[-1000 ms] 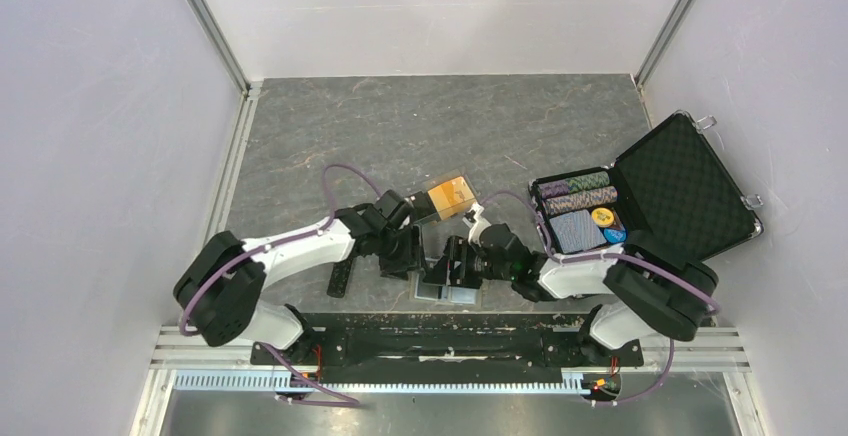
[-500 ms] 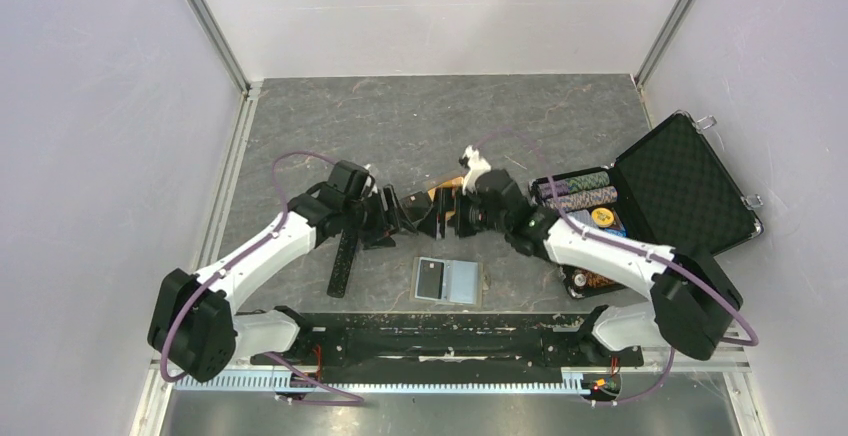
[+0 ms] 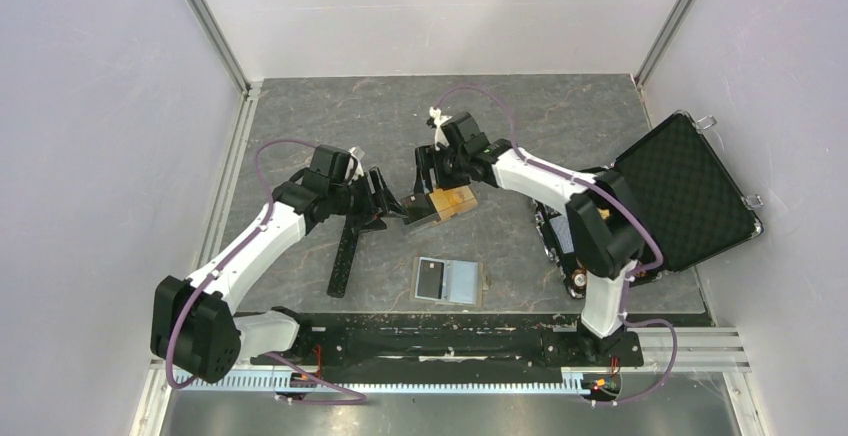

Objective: Put the credit cards into the card holder
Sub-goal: Pick up the credit card from the storage box.

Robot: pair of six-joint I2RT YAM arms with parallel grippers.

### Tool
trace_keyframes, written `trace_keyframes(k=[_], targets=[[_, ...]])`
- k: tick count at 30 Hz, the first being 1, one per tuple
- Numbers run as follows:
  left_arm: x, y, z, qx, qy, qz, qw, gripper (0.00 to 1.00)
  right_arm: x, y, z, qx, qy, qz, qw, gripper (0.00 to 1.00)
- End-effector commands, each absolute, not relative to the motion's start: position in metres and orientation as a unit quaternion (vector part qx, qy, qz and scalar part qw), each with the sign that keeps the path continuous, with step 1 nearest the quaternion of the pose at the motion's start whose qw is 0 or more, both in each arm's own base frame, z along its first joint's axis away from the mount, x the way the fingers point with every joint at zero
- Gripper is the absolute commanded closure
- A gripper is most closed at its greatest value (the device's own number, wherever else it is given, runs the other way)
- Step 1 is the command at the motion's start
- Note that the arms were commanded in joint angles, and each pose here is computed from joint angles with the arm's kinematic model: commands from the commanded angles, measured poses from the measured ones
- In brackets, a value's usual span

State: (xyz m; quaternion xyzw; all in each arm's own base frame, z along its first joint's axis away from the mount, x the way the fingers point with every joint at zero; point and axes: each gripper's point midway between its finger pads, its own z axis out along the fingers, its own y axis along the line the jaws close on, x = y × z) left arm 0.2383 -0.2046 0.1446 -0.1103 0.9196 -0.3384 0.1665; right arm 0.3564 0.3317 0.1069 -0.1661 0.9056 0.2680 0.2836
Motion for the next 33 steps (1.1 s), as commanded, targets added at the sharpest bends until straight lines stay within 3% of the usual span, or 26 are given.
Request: trace_keyframes(k=[1,17,24,31,33], targets=[[0.239,-0.2,0.153,-0.077,0.923,-0.331,0.18,0.31,0.344,0.333,0.078,-0.202,0.917,0.258,0.226,0.29],[0.23,-0.198,0.137,-0.074,0.929,-0.327,0.158,0.31,0.317,0.36,0.031,-0.203,0.918,0.304,0.154,0.64],[0.227,-0.197,0.133,-0.074,0.93,-0.325,0.155,0.31,0.308,0.369,0.036,-0.191,0.91,0.338,0.144,1.0],[0.226,-0.195,0.13,-0.074,0.932,-0.321,0.154,0.3,0.303,0.368,0.033,-0.185,0.914,0.333,0.142,1.0],[0.226,-0.195,0.129,-0.074,0.932,-0.319,0.153,0.3,0.303,0.363,0.03,-0.187,0.917,0.321,0.145,0.89]])
